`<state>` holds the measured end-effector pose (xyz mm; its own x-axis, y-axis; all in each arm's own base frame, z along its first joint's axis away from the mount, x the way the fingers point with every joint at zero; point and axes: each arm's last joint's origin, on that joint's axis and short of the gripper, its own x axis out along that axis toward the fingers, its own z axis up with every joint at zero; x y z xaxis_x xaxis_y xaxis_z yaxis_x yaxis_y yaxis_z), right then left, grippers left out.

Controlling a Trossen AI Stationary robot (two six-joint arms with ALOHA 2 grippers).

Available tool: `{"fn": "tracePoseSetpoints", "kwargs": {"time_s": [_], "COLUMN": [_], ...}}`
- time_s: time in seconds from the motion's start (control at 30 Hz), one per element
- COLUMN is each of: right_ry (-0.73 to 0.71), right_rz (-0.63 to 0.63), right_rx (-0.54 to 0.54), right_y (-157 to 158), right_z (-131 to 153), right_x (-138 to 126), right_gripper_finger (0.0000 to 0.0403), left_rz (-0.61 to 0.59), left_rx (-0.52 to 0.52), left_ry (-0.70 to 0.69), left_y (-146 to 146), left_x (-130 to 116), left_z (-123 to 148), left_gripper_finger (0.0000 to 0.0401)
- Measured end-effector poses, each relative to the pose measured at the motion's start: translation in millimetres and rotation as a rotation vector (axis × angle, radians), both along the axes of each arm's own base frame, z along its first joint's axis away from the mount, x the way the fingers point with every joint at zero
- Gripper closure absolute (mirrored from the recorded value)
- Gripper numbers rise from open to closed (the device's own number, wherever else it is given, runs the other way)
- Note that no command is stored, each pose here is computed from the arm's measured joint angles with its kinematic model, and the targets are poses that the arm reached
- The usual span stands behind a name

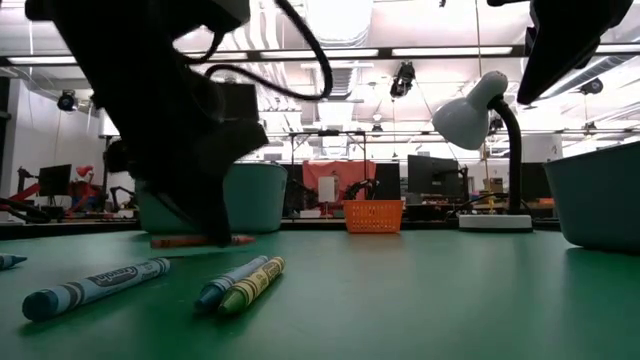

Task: Sort crayons
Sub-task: Put the orange crayon into the green bin

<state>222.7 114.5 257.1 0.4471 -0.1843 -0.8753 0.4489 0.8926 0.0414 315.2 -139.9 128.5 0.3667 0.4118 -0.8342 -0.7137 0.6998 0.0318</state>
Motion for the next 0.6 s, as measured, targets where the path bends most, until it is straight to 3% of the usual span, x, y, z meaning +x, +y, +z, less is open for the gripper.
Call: {"fn": "tracePoseSetpoints", "kwargs": {"time_s": [0.37, 0.6], "right_ry": [-0.012, -0.049], "right_rz": [0.012, 0.009], "right_rx": [0.001, 0.011], "right_y": [0.3, -4.0], "right_z": [1.0, 6.4], "right_x": [0.9, 8.1], "right_gripper_finger": [0.0339, 0.0344], "left_rz": [-0.163, -0.221], "left_rx": [0.064, 0.166], "left_ry": [-0.026, 0.012], "left_y": [28.8, 88.9], "left_x": [-13.3, -38.2], "left_z": [73.3, 132.4], "left_gripper_finger": [0.04, 0.04]}}
